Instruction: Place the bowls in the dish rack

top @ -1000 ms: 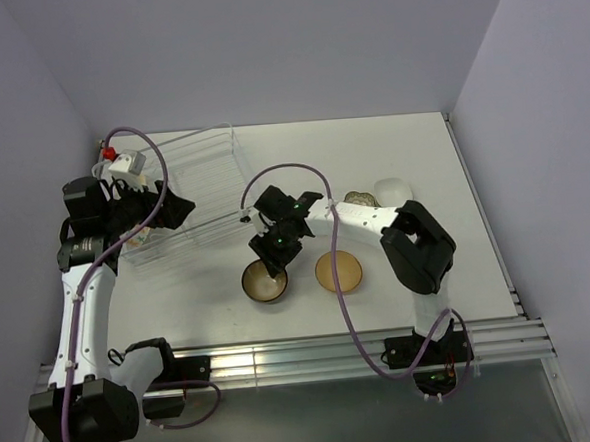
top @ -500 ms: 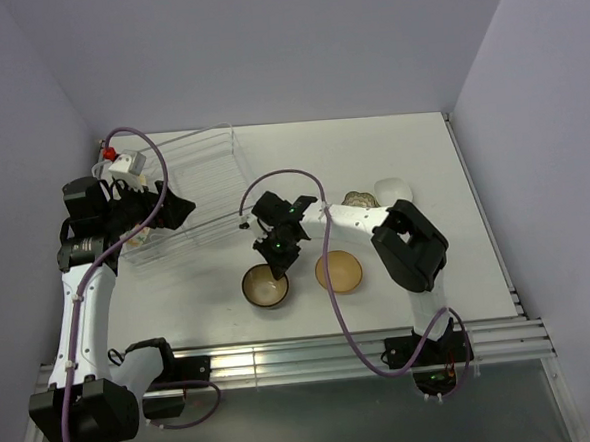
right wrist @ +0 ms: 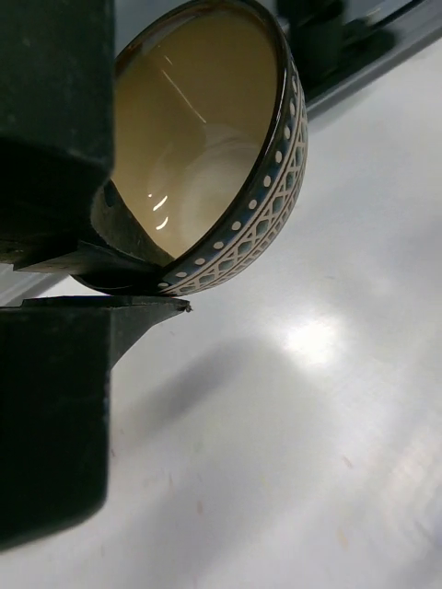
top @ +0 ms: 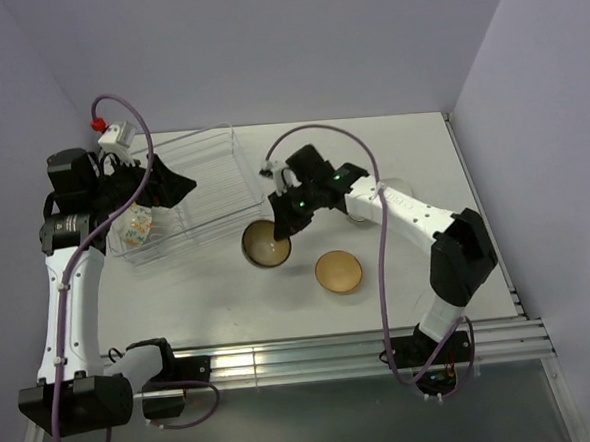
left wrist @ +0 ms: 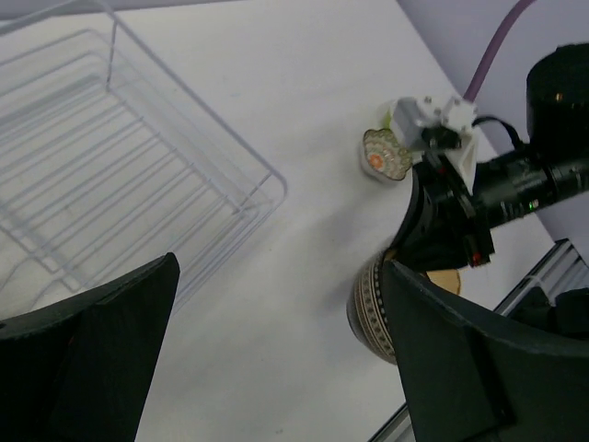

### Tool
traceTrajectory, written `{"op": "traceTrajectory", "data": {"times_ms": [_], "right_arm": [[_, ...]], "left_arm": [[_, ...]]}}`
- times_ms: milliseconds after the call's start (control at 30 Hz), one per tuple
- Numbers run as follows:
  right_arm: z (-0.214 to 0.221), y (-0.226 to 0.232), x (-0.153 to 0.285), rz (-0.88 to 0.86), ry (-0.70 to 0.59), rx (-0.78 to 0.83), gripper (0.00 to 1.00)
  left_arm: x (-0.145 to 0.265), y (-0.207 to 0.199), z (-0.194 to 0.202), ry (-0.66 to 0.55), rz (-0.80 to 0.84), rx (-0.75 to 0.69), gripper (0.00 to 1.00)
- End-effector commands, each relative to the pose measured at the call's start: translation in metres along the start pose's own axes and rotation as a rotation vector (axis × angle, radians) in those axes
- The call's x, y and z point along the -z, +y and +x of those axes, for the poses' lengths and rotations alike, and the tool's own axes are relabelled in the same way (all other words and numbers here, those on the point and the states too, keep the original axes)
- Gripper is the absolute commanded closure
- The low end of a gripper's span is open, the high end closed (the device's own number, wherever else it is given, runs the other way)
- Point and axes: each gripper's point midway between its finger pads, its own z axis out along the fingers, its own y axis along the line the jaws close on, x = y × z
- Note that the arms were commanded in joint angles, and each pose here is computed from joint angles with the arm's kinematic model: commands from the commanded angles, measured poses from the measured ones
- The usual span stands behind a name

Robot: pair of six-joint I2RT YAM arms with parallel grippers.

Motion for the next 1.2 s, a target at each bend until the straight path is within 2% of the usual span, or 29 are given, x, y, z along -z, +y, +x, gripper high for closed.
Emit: {"op": "traceTrajectory", "data": {"times_ms": [0, 133, 267, 433, 667, 1167], "right_arm": [[-0.073, 0.008, 0.060, -0.035, -0.250, 0.011, 1.00], [-0.113, -0.012, 0.095, 0.048, -0.381, -0.004, 1.00], [-0.138, -0.016, 0.112, 0.049, -0.448, -0.015, 1.00], [-0.154, -0.022, 0.132, 0.046, -0.509, -0.027, 1.00], [-0.153, -0.017, 0.136, 0.012, -0.515, -0.020, 1.00], [-0.152, -0.003, 0.137, -0.067, -0.516, -0.012, 1.00]], "left_arm": [[-0.001, -0.029, -0.021, 0.015, 0.086, 0.044, 0.02], [-0.012, -0.048, -0.031, 0.030, 0.146, 0.063, 0.00], [-0.031, -0.089, -0.029, 0.074, 0.274, 0.078, 0.00], [-0.053, -0.116, -0.019, 0.143, 0.360, 0.175, 0.01], [-0.082, -0.117, 0.005, 0.233, 0.380, 0.282, 0.01], [-0.101, -0.115, 0.023, 0.290, 0.385, 0.388, 0.04]]}}
